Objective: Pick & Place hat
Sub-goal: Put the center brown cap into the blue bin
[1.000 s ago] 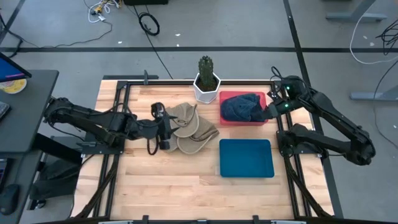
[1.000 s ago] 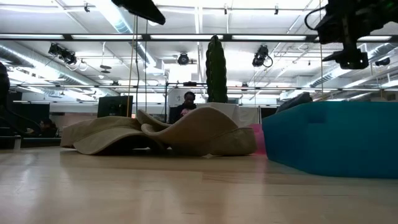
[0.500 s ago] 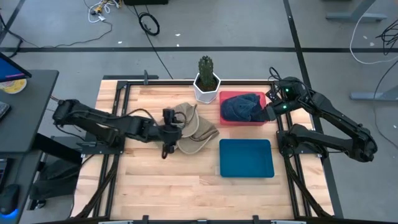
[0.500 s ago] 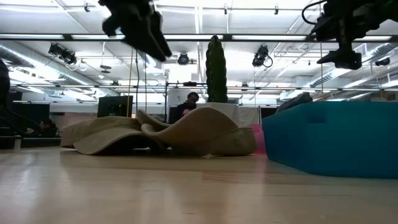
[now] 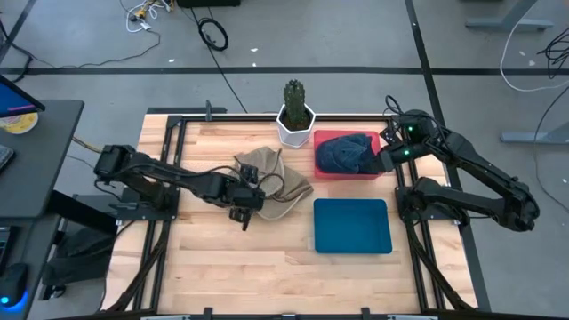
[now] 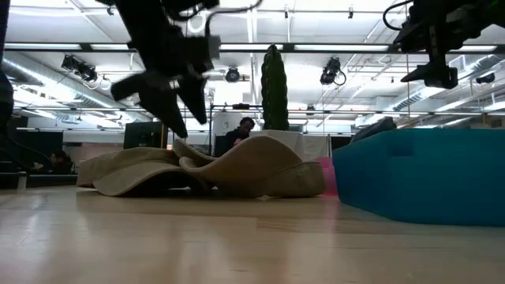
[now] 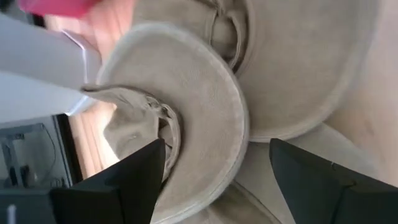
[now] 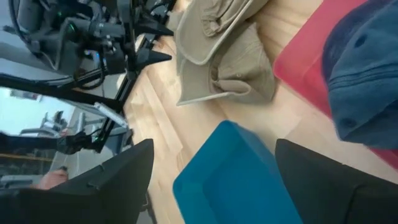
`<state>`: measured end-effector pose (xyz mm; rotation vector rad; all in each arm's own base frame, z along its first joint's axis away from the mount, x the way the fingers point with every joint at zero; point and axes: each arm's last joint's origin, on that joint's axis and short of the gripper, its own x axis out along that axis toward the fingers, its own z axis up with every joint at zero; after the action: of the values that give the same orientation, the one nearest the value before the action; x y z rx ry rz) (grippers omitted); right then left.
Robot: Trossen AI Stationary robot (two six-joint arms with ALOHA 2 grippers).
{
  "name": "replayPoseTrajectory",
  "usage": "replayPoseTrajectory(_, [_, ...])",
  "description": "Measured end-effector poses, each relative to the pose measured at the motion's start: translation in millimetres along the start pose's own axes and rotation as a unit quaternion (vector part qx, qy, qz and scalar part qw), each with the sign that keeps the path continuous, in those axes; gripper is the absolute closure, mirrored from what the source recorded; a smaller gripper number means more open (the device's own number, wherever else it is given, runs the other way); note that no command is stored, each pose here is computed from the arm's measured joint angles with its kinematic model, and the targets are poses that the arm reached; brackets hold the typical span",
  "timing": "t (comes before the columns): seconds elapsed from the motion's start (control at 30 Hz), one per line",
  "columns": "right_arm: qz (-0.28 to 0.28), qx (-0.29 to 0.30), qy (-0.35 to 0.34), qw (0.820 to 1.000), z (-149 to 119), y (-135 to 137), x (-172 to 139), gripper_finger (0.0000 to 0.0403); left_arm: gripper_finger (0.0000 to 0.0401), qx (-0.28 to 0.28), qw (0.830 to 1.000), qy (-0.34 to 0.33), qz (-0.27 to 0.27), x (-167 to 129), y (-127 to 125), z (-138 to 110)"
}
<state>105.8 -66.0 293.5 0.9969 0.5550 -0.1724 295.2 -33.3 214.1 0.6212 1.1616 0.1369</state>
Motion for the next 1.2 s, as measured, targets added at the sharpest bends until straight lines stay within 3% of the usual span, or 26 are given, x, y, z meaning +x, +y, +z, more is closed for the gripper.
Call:
replayPoseTrajectory(0.3, [-0.006, 0.005, -0.015, 1.000, 2.2, 0.5, 0.0, 0.0067, 0.0137, 0.017, 0.997, 0.073, 0.021, 36.9, 7.7, -7.1])
replayPoseTrajectory(0.47, [-0.004, 0.002, -0.019, 1.000, 3.2, 1.0, 0.0, 0.0067, 0.0168, 0.004, 0.997, 0.072, -0.002, 41.5, 12.7, -9.5])
replayPoseTrajectory(0.63, [-0.020, -0.002, -0.033, 0.999, 4.4, 0.4, -0.1, 0.0067, 0.0240, 0.003, 0.997, 0.074, -0.003, 42.1, 13.8, -10.3])
replayPoseTrajectory(0.87, [-0.021, -0.002, -0.033, 0.999, 4.5, 0.3, -0.1, 0.0067, 0.0384, 0.014, 0.996, 0.084, 0.009, 38.2, 11.6, -11.1])
replayPoseTrajectory(1.2, [-0.020, -0.004, -0.035, 0.999, 4.9, 0.5, -0.1, 0.0067, 0.0390, 0.028, 0.995, 0.071, 0.071, -7.7, 22.7, -9.6])
